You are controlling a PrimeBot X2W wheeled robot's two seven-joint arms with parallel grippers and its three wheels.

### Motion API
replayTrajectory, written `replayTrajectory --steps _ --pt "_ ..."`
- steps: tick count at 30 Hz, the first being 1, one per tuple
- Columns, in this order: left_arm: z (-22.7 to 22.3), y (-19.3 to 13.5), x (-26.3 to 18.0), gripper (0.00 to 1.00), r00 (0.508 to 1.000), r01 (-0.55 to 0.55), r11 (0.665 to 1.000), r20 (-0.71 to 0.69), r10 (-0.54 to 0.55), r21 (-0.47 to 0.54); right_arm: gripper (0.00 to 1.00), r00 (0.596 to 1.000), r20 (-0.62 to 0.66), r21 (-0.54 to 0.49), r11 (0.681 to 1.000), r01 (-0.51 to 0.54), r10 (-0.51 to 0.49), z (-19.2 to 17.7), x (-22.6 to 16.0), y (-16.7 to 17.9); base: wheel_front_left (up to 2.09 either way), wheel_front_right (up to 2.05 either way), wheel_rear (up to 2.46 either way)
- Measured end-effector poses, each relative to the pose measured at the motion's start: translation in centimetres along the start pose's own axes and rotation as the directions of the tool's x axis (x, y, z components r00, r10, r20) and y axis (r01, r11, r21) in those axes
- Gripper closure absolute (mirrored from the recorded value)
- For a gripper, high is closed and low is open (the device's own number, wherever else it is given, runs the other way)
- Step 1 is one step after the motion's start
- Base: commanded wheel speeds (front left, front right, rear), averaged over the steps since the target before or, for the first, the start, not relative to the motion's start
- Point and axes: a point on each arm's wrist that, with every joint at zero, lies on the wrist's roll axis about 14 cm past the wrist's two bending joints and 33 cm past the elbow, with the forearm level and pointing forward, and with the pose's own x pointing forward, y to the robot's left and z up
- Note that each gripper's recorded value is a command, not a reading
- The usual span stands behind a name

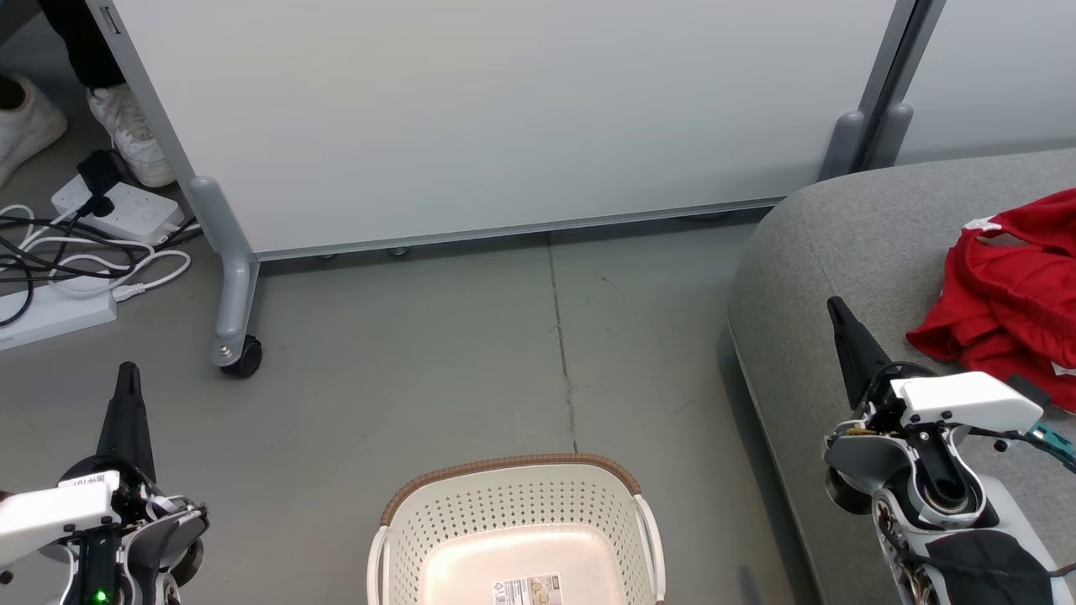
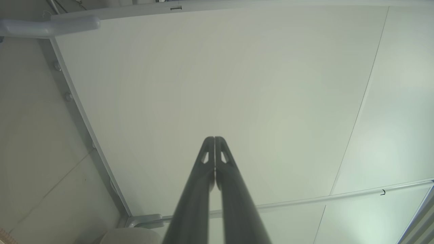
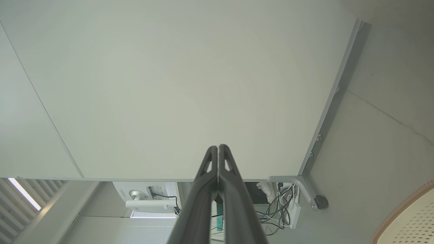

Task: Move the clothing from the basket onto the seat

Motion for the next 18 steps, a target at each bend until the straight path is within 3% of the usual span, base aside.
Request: replayTrajectory --steps 18 --pt "0.0 0.0 0.0 1.0 1.0 0.0 1.0 0.0 0.0 0.0 1.0 1.0 0.0 0.0 1.0 0.0 0.0 0.0 0.0 0.0 0.0 0.0 0.0"
